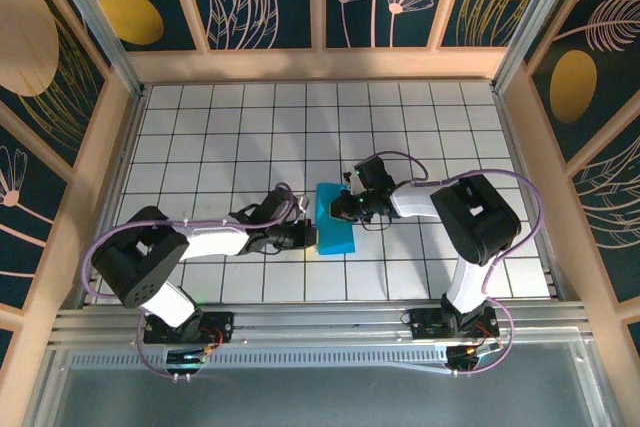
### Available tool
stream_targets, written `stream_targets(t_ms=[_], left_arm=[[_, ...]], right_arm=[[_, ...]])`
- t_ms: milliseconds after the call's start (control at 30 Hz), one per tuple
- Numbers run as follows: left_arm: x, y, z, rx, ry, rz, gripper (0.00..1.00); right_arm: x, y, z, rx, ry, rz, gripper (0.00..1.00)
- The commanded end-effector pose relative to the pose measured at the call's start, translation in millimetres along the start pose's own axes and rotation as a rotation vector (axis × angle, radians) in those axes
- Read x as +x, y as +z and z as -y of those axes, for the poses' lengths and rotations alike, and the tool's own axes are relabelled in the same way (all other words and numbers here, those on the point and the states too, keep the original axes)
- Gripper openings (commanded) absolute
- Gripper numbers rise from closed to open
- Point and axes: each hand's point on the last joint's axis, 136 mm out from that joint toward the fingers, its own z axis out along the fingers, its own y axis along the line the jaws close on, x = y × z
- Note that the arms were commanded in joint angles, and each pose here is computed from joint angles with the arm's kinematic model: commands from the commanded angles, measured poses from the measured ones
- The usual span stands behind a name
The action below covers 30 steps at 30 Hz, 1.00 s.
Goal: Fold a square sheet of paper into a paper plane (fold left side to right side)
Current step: First fold the square sheet of paper in half at the center of the table.
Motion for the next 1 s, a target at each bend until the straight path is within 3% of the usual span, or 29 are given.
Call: stream_targets(t_ms=[0, 200, 467, 967], left_arm=[[-16.4, -6.6, 17.5, 0.036, 0.008, 0.016, 0.00], [-8.7, 14.6, 31.3, 0.132, 0.031, -0.066, 0.00], [6.2, 38.7, 7.7, 0.052, 0.001, -0.125, 0.00], [57.9, 29.1, -6.8, 0.006, 0.010, -0.233, 0.00]], right_arm=[[20.7, 2.1, 43.7, 0.146, 0.050, -0.049, 0.00], [22.4, 3.4, 44.3, 0.150, 0.051, -0.052, 0.00], [23.2, 4.8, 42.7, 0.151, 0.047, -0.059, 0.00], [24.6, 5.2, 49.8, 0.183, 0.043, -0.065, 0.00]])
